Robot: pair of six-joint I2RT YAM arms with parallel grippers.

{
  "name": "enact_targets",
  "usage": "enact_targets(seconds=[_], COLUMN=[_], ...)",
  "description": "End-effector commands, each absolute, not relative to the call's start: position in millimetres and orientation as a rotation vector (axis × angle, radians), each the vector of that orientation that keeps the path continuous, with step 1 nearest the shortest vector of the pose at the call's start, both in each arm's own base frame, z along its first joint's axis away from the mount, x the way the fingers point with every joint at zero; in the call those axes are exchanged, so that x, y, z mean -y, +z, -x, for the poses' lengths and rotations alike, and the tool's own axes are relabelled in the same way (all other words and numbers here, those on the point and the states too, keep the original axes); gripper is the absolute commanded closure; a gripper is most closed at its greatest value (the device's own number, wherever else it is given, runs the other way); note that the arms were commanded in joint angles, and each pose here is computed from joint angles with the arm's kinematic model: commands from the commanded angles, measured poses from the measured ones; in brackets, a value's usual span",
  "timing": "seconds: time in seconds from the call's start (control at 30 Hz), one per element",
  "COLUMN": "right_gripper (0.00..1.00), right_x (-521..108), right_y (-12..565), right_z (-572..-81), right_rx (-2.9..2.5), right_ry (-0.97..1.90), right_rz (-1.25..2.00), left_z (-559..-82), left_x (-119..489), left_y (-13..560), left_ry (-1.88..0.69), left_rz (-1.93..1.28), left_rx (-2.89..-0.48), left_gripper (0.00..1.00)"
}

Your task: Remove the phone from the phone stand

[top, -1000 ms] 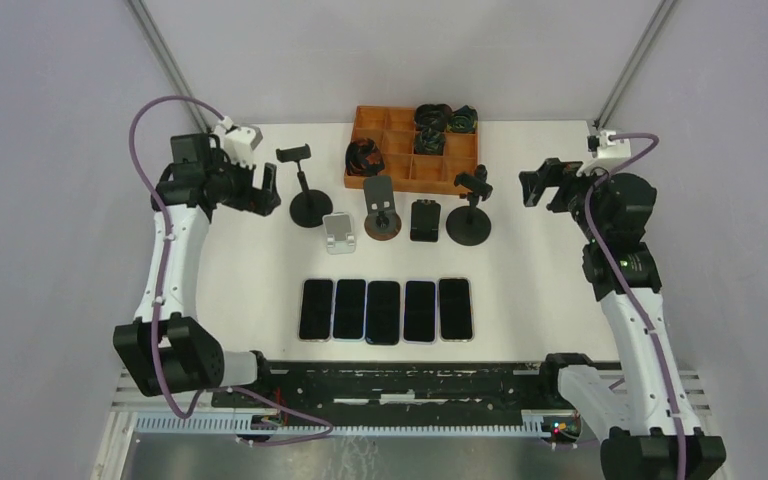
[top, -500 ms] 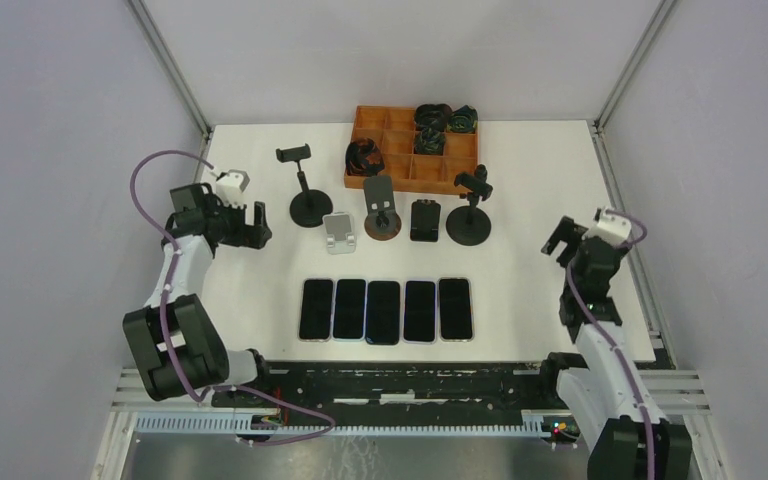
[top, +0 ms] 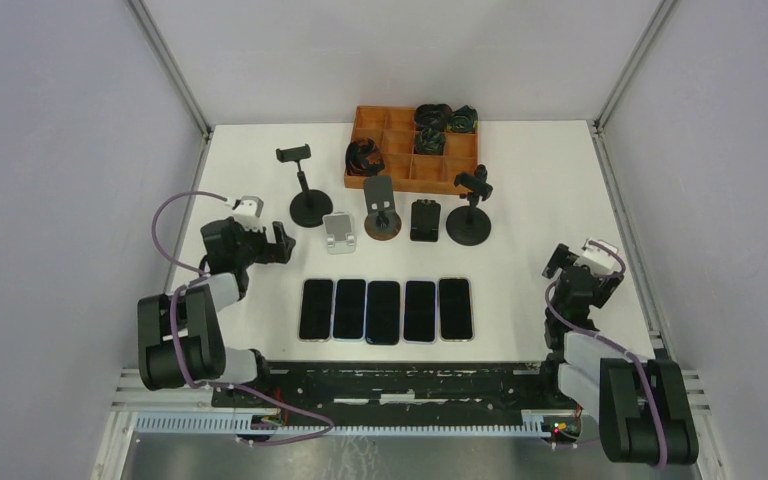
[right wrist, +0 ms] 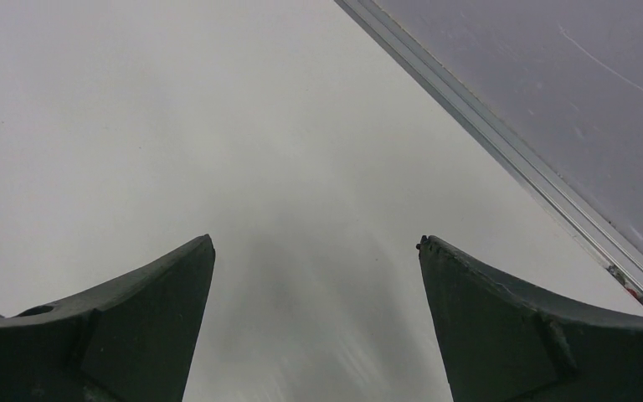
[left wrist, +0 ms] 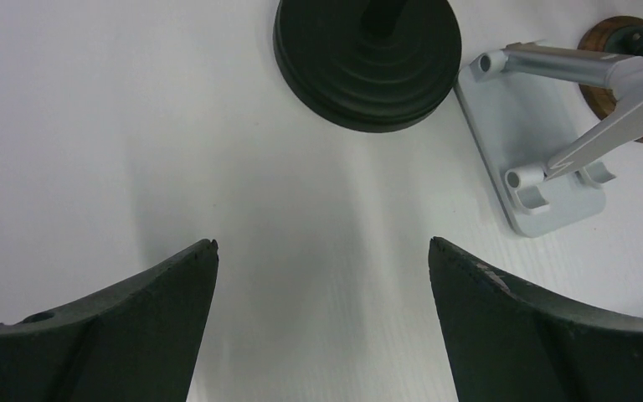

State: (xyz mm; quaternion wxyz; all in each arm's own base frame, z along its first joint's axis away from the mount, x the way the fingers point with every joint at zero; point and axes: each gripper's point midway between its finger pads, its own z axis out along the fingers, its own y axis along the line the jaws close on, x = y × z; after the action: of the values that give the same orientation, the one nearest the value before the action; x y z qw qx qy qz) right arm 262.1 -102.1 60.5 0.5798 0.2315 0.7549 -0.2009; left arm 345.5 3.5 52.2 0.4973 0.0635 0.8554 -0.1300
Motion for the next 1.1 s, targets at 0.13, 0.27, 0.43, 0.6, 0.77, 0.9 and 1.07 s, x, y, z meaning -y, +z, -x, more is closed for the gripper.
enact_targets(seconds=[0.13, 0.27, 0.43, 0.6, 0.77, 0.9, 1.07], right_gripper=[0.02, 0.02, 0.02, 0.02, 0.02, 0.02, 0.02], right_x=[109, 102, 91, 74, 53, 53, 45], right_y=[74, 80, 87, 95, 97, 95, 105], right_z=[-253, -255, -256, -260, -276, -277, -258], right_rx=[-1.603, -1.571, -1.557, -1.553, -1.58, -1.593, -1.511], right_ry=[-0.525, -0.505, -0.508, -0.509, -0.52, -0.522, -0.451], right_rz=[-0.556, -0.527, -0.431, -0.297, -0.127, -0.125, -0.066], left_z=[-369, -370, -365, -352, -372, -373, -373], left_x=[5, 16, 31, 29, 19, 17, 17], left_y=[102, 112, 102, 106, 91, 90, 89], left_ry=[-0.187, -0.202, -0.134, -0.105, -0.087, -0.083, -0.082], left_rz=[-0.179, -0.173, -0.213, -0.19, -0.131, -0.119, -0.116], left_rx=[-1.734, -1.655, -1.624, -1.536, -1.65, -1.659, -1.663], left_gripper=[0.0, 0.0, 0.0, 0.0, 0.0, 0.0, 0.0])
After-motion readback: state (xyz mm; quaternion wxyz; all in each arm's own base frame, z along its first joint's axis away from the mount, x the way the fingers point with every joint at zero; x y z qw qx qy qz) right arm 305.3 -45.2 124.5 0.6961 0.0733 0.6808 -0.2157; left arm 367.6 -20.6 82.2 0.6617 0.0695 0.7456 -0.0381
